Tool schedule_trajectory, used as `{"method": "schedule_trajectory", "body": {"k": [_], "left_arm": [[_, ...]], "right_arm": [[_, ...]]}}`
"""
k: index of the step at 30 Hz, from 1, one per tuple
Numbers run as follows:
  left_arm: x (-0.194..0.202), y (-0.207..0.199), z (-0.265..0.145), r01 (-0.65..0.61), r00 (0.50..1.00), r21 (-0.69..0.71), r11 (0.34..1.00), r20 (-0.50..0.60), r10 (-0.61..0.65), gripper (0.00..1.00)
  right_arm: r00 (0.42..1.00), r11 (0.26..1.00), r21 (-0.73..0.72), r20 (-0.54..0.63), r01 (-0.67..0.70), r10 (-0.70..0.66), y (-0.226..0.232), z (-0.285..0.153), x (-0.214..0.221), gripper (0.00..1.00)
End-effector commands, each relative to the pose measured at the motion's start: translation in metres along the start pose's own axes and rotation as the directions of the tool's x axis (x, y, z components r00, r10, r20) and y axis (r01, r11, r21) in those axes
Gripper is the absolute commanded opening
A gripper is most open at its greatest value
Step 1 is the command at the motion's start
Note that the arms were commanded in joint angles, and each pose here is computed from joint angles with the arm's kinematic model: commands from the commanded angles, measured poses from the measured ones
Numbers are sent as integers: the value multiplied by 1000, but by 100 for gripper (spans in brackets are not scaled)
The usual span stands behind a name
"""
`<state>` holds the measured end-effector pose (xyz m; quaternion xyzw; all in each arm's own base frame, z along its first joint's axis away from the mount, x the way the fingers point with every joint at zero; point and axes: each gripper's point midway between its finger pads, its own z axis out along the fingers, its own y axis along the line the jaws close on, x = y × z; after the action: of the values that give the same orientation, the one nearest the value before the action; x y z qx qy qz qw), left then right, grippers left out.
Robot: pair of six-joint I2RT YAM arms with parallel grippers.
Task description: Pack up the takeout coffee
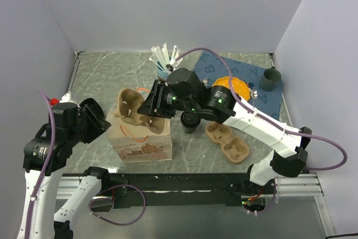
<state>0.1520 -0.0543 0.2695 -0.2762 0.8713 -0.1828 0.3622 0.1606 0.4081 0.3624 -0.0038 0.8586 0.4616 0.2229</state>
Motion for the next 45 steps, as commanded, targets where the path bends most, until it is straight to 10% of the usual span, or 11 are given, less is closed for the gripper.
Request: {"method": "schedule_trajectory", "body": {"k": [1, 8, 19, 45], "left_arm": [[-8, -22, -11, -9, 999, 118, 993, 38, 5, 43], [5, -16, -13, 36, 999, 103, 994, -12, -35, 41], [-19, -6, -39, 19, 995, 16, 1000, 93, -21, 65], [3, -38, -9, -44, 998, 202, 978, -37, 52, 51]], "right_arm": [[999, 999, 34, 28, 31, -32, -3, -5, -6, 37], [999, 990, 133, -31, 44, -40, -22, 4, 5, 37], [992, 951, 285, -68, 119, -104, -43, 7, 14, 37], [989, 881, 451, -99, 146, -113, -67, 18, 26, 37]]}}
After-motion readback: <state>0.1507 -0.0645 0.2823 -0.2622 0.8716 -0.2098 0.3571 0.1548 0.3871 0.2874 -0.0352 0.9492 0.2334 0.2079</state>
